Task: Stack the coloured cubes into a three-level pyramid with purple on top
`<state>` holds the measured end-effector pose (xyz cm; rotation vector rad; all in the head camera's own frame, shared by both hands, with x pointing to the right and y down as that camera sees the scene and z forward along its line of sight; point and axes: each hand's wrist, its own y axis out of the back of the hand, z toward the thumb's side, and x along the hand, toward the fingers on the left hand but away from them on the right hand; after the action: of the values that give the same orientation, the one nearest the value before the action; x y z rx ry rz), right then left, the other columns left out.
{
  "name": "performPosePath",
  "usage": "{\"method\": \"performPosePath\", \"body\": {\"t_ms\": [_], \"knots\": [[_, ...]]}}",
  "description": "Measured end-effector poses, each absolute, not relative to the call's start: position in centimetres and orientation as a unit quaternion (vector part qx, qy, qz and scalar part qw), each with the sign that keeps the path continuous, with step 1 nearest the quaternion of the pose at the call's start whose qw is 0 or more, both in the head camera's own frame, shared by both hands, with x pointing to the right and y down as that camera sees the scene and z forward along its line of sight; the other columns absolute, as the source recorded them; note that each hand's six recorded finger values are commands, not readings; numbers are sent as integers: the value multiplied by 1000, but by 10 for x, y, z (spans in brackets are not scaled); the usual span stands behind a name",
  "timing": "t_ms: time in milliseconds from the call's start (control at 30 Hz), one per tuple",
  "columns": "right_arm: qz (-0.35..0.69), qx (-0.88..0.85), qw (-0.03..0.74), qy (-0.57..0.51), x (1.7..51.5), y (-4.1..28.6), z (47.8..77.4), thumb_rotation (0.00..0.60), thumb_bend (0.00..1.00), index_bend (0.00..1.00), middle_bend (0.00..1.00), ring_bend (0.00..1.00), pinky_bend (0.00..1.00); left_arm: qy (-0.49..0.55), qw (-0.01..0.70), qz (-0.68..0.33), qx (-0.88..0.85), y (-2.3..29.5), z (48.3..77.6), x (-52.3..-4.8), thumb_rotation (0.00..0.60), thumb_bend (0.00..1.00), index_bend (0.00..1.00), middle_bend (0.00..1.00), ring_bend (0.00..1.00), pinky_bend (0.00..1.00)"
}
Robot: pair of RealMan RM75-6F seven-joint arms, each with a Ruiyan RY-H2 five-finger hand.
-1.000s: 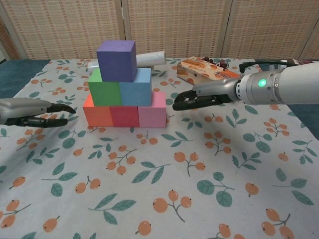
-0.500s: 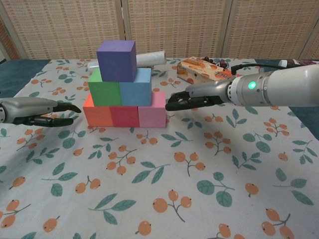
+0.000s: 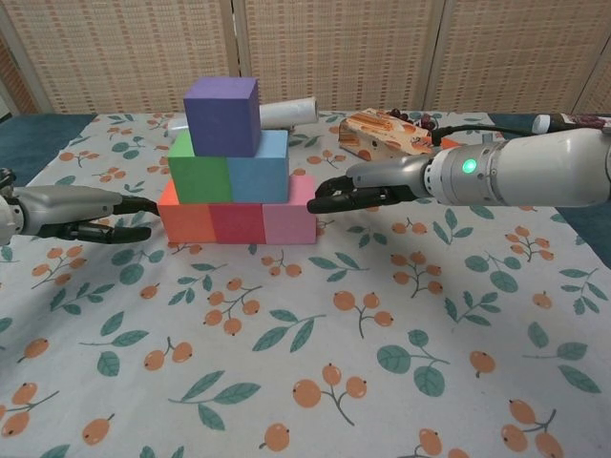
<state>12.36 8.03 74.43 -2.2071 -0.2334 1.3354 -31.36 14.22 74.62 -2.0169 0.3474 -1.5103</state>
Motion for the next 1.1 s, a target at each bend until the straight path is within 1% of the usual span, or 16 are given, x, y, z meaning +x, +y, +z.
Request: {"method": "performPosePath", "body": {"t_ms": [433,767,867,967,1100], "knots": [[496,-819,276,-87,124,80,745,0,98,0,0,0,0,130,295,-566,-759,141,747,-313,0,330,26,0,0,0],[496,-817,277,-95,135,79,735,0,97,0,0,0,0,147,292,-570,-754,139,740,-324,0,330,26,0,0,0],[495,-817,278,-103,142,78,727,0,98,0,0,0,0,160,287,-574,-750,138,734,-334,0,329,26,0,0,0],[494,-815,277,-120,155,76,713,0,97,0,0,0,0,182,282,-579,-743,136,725,-349,0,328,27,0,0,0],[497,-804,280,-167,192,69,682,0,98,0,0,0,0,226,277,-586,-727,132,707,-376,0,328,26,0,0,0]]}}
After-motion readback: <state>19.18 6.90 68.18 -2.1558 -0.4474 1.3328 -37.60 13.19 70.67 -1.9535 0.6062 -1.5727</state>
